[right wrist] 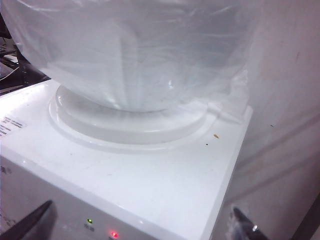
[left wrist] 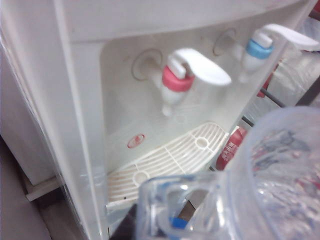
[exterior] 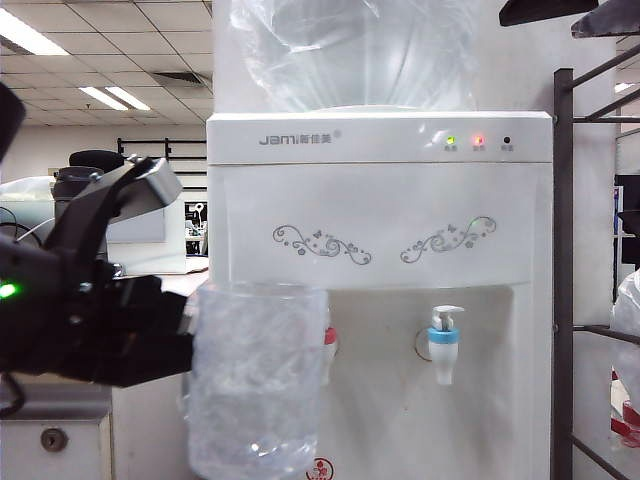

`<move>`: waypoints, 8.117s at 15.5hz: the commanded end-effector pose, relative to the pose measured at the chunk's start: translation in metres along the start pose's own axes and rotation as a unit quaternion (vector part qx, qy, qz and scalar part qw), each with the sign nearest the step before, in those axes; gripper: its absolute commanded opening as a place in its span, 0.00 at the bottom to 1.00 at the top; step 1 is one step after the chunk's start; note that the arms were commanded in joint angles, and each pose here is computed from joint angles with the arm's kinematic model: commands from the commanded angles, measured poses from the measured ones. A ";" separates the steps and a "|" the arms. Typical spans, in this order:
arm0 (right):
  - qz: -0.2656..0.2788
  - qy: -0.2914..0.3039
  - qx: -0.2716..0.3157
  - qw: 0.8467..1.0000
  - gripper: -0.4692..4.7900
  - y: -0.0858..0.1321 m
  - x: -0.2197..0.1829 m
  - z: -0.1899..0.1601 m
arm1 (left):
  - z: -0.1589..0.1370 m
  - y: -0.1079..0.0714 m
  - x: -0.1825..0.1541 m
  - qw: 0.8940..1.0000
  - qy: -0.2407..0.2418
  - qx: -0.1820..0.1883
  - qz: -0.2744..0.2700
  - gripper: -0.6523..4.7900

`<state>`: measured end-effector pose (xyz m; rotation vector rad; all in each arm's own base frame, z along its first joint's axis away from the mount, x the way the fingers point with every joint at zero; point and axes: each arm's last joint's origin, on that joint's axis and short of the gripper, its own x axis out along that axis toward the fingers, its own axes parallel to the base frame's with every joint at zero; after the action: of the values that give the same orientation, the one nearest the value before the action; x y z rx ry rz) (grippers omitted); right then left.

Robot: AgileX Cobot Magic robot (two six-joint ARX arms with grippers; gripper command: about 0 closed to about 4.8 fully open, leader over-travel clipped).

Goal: Pick up the plastic mug from the left desk, go to the hot water outlet of the water dispenser, press the vertical switch to get some water, then put the mug back on the desk.

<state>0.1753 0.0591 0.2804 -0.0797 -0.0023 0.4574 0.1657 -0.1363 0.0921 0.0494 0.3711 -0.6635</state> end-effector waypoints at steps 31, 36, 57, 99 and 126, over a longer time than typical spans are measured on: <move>-0.001 -0.009 -0.003 1.000 1.00 0.000 0.000 0.003 | -0.009 -0.007 0.067 0.998 -0.053 -0.002 -0.029 0.11; -0.001 -0.009 -0.003 1.000 1.00 0.000 0.000 0.003 | -0.016 -0.003 0.073 0.999 -0.043 -0.001 0.010 0.11; -0.001 -0.009 -0.003 1.000 1.00 0.000 0.000 0.003 | -0.037 -0.008 0.108 0.995 -0.032 -0.089 0.015 0.11; 0.001 -0.014 0.006 1.000 1.00 0.000 0.000 0.004 | -0.018 0.001 0.109 0.989 -0.078 -0.095 0.087 0.11; 0.159 0.362 0.043 0.917 0.08 0.149 0.141 -0.055 | -0.020 0.001 0.108 0.989 -0.073 -0.094 0.088 0.11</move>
<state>0.2339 0.2479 0.2105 -0.1576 0.7726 0.7331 0.2354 -0.1943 0.0245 -0.0975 0.3615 -0.4447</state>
